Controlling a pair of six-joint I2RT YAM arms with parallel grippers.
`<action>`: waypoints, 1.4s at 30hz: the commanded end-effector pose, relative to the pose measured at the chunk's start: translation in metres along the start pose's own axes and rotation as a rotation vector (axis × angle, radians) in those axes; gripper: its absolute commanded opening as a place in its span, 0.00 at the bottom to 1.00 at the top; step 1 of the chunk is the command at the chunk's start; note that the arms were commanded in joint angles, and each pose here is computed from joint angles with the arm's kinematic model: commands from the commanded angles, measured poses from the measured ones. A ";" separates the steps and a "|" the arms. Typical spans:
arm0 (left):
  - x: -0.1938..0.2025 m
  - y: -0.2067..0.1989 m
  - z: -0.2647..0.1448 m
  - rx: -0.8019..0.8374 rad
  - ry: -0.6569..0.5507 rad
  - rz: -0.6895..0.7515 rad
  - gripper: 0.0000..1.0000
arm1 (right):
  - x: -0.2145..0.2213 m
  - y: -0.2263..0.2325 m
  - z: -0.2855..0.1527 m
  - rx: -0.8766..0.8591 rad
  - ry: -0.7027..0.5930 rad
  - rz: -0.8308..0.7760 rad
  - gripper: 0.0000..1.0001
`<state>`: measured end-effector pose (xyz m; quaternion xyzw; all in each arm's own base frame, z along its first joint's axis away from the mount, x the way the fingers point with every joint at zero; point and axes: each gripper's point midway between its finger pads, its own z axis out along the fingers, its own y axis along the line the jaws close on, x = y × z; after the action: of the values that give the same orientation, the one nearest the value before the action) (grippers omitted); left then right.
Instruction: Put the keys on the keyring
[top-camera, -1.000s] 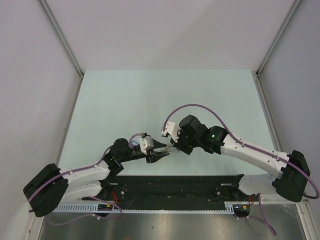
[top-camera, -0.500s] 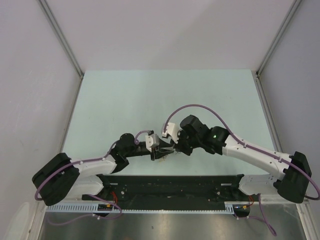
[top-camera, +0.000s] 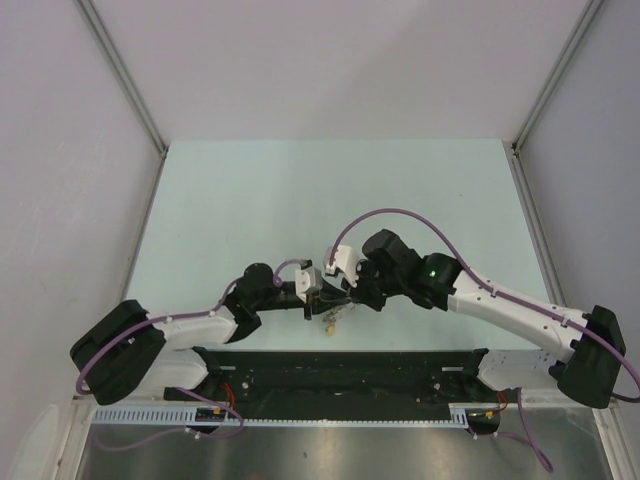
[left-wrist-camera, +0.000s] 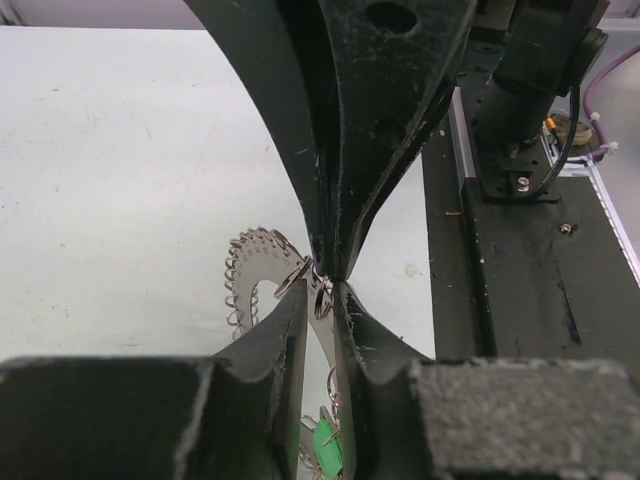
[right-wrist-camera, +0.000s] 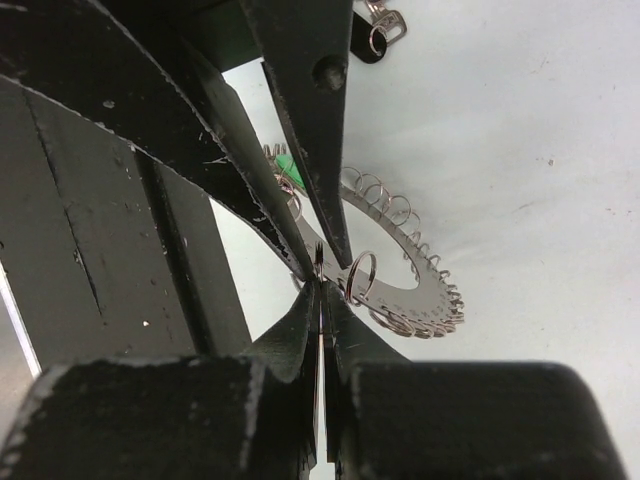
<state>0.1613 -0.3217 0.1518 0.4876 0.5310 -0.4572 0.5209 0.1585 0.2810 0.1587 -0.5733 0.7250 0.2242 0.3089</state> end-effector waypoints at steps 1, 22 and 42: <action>-0.022 0.001 0.007 0.038 -0.051 0.052 0.18 | -0.025 0.002 -0.010 -0.004 -0.092 -0.036 0.00; -0.061 0.008 -0.029 -0.169 -0.359 -0.094 0.00 | -0.057 -0.022 -0.052 0.128 -0.491 0.195 0.24; -0.071 0.012 -0.038 -0.214 -0.430 -0.102 0.00 | -0.032 0.001 -0.011 -0.042 -0.604 0.363 0.40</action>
<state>0.1700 -0.2941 0.1562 0.3190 0.5850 -0.4936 0.5589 0.1574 0.2861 0.1694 -0.3591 0.7166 0.4176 0.4279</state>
